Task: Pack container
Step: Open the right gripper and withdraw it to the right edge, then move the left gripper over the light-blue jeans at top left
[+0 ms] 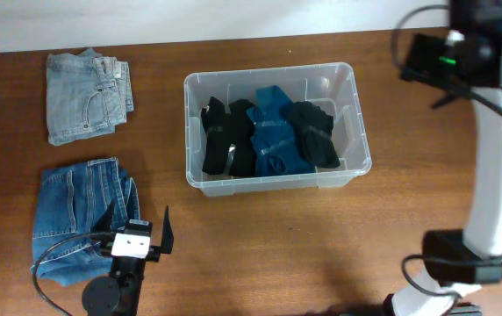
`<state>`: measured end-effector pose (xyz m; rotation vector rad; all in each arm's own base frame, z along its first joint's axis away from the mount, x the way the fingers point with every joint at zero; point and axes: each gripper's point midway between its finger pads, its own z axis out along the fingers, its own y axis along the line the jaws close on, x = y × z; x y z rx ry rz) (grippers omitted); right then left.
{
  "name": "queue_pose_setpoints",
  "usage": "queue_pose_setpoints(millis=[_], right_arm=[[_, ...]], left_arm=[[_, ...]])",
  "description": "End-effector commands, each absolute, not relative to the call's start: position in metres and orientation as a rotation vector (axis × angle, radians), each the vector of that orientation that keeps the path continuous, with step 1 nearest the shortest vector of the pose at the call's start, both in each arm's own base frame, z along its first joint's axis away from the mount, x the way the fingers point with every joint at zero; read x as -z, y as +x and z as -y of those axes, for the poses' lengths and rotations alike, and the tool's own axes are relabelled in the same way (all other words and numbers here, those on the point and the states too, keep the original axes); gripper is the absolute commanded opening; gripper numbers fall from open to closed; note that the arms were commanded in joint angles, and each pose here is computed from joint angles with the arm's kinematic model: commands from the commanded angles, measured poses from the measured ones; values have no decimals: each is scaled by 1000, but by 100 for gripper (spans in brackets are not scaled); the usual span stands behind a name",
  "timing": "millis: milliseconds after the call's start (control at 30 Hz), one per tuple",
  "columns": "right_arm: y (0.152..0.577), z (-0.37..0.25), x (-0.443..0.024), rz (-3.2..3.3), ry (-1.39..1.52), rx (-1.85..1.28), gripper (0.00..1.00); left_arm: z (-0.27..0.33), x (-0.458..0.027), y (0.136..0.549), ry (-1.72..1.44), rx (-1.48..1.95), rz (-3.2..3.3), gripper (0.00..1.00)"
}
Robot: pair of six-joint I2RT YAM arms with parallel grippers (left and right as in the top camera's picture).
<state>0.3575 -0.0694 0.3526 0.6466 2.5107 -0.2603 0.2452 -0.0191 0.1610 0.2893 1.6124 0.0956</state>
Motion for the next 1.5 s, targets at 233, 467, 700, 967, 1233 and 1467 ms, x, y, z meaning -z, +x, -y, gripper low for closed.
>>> queue_pose_setpoints(millis=[233, 467, 700, 967, 1233, 1467], right_arm=[[305, 139, -298, -2645, 969, 317, 99], [286, 174, -260, -2691, 1125, 409, 98], [285, 185, -249, -2698, 1172, 414, 99], [285, 185, -249, -2697, 1172, 414, 98], [285, 185, -249, -2697, 1172, 414, 98], [285, 185, -249, -2697, 1172, 414, 98]], left_arm=[[17, -159, 245, 293, -116, -1612, 99], [17, -159, 245, 293, -116, -1612, 99], [17, -159, 245, 293, -116, -1612, 100], [17, -159, 245, 293, -116, -1612, 99], [14, -160, 246, 278, -133, -1614, 100], [12, -176, 246, 264, -147, -1549, 99]])
